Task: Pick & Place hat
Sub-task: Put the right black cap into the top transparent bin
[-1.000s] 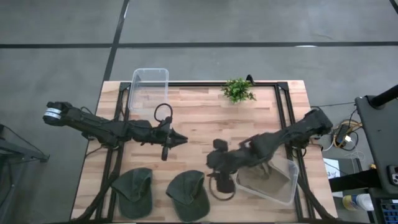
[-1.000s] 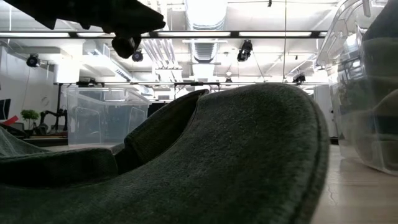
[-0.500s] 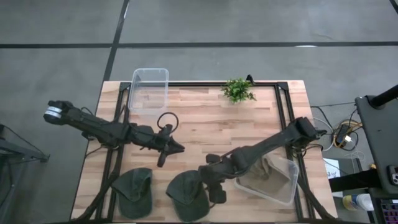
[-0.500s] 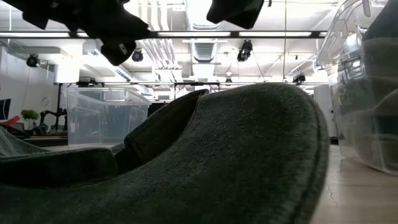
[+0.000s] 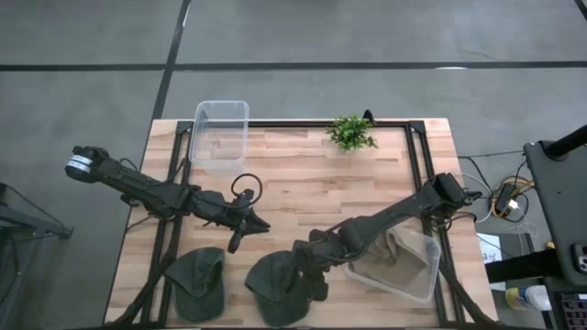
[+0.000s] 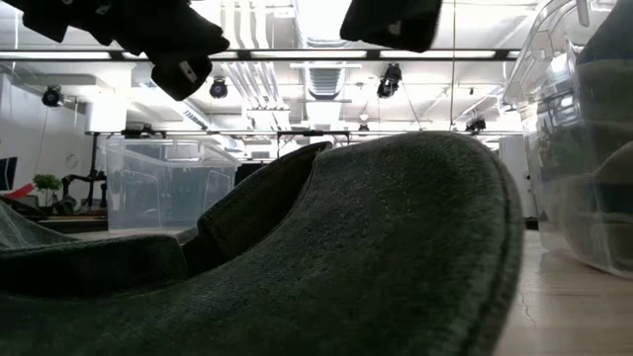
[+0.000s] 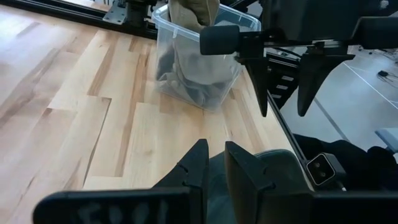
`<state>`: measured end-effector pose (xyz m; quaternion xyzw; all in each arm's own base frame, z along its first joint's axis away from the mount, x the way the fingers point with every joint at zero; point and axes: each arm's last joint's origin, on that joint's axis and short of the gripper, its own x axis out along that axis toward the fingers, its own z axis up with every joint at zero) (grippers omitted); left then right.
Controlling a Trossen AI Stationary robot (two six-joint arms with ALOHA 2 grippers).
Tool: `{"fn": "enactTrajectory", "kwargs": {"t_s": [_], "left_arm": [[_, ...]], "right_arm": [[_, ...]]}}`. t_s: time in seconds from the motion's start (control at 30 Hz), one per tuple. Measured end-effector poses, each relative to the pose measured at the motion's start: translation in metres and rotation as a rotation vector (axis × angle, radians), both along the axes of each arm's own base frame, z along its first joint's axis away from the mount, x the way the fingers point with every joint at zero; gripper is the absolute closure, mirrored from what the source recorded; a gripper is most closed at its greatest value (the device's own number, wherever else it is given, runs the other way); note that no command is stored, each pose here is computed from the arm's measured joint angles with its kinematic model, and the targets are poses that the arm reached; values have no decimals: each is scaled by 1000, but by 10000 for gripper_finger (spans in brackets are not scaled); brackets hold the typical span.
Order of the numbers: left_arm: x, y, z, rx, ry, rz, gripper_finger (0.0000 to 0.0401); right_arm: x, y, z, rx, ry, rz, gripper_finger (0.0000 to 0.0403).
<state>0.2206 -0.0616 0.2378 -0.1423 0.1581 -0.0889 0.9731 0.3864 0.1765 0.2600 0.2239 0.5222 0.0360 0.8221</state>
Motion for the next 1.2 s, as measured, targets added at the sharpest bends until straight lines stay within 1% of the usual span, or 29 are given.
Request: {"fn": "enactTrajectory", "kwargs": {"t_s": [0.07,0.2,0.33,0.43,0.7,0.83,0.9,1.03,1.2], "left_arm": [[0,0,0,1,0,0,355],[0,0,0,2,1,4,355],[0,0,0,0,1,4,355],[0,0,0,0,1,4,355],[0,0,0,1,-2,4,355],[0,0,0,1,-1,4,355],[0,0,0,1,-1,4,355],[0,0,0,2,-1,5,355],[0,0,-1,2,1,4,355]], "right_arm": [[0,0,0,39,24,-42,202],[-1,2,0,78,51,-111,202],[1,3,-7,72,63,-161,202],[5,5,-18,74,95,-181,202],[13,10,-47,92,178,-190,202],[17,13,-63,121,226,-164,202],[19,15,-72,118,240,-159,202],[23,16,-82,110,238,-139,204],[27,16,-81,111,181,-101,221]]}}
